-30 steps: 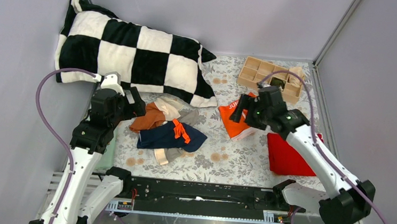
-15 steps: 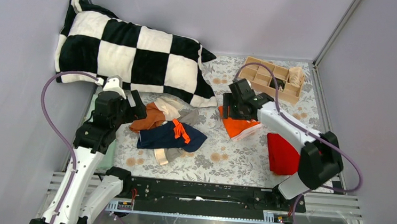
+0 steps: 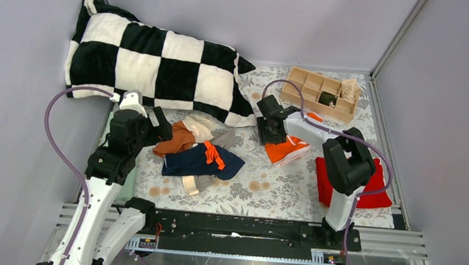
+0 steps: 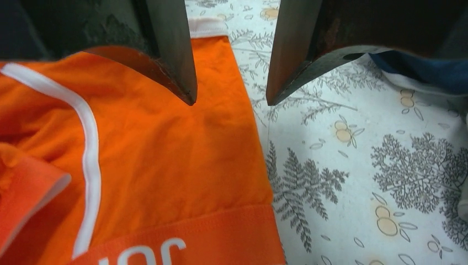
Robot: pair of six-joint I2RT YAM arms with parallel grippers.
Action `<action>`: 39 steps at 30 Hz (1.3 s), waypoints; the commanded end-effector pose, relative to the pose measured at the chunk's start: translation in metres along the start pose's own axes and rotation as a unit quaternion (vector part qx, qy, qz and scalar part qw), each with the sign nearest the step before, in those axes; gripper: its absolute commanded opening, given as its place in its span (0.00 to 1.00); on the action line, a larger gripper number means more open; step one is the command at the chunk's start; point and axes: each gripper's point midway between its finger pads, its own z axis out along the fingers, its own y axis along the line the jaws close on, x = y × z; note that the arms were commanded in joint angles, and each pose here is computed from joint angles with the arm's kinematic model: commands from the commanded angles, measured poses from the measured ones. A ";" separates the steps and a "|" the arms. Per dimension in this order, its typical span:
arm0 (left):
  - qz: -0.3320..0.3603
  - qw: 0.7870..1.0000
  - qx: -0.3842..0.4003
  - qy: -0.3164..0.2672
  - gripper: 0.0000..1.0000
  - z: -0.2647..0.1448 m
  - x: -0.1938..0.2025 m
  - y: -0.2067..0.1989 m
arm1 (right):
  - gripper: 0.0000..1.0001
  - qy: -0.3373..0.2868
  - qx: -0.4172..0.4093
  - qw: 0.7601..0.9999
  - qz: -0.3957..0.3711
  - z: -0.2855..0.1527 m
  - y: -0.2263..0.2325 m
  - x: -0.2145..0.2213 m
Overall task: Roll the underwear
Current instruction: Pick up the underwear from the center of the board.
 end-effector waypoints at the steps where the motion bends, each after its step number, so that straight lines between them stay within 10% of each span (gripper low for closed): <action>1: -0.004 1.000 -0.001 -0.019 0.99 0.004 -0.007 -0.001 | 0.56 -0.033 0.001 0.999 -0.017 0.006 0.008 -0.028; 14: -0.002 1.000 -0.001 -0.013 0.99 0.006 -0.005 -0.001 | 0.49 -0.004 0.042 0.999 -0.027 0.044 -0.005 -0.007; 26: -0.002 1.000 0.031 -0.003 0.99 0.009 -0.004 -0.014 | 0.00 -0.036 0.009 0.999 0.002 0.003 -0.007 0.013; 39: -0.034 0.984 0.163 0.060 0.99 0.004 0.039 -0.110 | 0.00 0.016 -0.169 0.985 0.031 -0.081 0.037 0.112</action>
